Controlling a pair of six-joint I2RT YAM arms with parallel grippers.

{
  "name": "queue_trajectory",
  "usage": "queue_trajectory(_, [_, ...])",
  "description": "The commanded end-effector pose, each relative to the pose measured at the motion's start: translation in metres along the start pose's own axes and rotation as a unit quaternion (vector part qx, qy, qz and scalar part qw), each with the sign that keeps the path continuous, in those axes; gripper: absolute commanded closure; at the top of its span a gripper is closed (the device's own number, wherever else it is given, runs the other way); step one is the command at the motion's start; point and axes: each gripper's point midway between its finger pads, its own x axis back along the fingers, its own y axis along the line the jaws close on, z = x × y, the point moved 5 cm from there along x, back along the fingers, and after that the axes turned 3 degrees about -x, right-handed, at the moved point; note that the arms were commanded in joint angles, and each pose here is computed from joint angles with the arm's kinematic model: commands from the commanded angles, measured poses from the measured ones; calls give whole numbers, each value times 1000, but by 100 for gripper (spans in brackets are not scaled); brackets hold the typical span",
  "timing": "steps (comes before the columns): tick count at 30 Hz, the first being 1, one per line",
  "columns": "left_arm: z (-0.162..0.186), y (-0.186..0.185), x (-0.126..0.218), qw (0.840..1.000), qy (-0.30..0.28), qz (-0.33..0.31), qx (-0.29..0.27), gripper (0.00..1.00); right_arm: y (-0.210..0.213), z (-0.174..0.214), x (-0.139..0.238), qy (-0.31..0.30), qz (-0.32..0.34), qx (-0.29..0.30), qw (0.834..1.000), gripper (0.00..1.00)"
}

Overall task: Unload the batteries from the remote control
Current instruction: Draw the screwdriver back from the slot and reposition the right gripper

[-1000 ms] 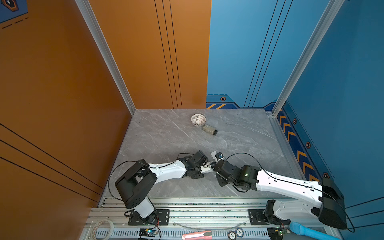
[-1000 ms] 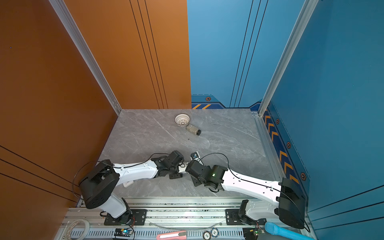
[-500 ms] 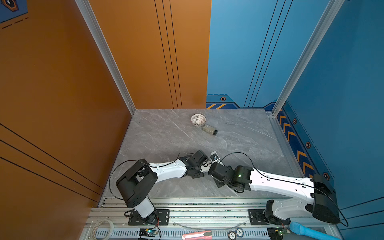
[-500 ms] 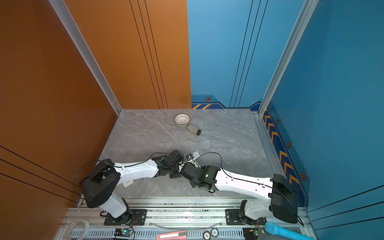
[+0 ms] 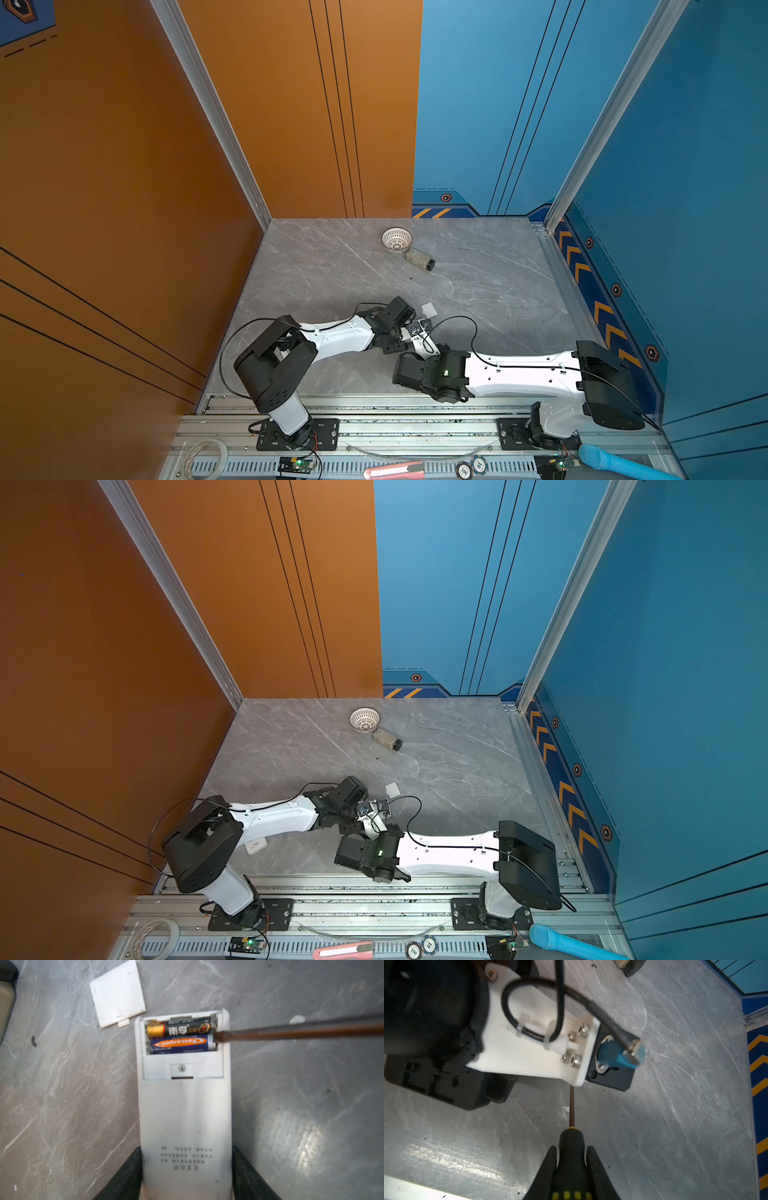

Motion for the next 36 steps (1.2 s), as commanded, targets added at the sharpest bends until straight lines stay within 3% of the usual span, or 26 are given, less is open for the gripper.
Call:
queue_trajectory(1, [33, -33, -9, 994, 68, 90, -16, 100, -16, 13, -10, -12, 48, -12, 999, 100])
queue_trajectory(11, [33, -34, -4, 989, 58, 138, -9, 100, -22, 24, -30, -106, -25, -139, 984, 100])
queue_trajectory(19, [35, -34, -4, 988, 61, 142, 0, 100, -18, 15, -32, -95, -55, -140, 984, 100])
queue_trajectory(25, [36, -26, -3, 994, 55, 96, 14, 100, -47, 14, -5, -46, -111, -140, 983, 100])
queue_trajectory(31, [34, -21, -1, 997, 46, 61, 9, 100, -78, 18, 11, 9, -184, -154, 971, 100])
queue_trajectory(36, [31, -20, -4, 998, 51, 24, -3, 100, -81, 7, 17, 70, -239, -120, 961, 100])
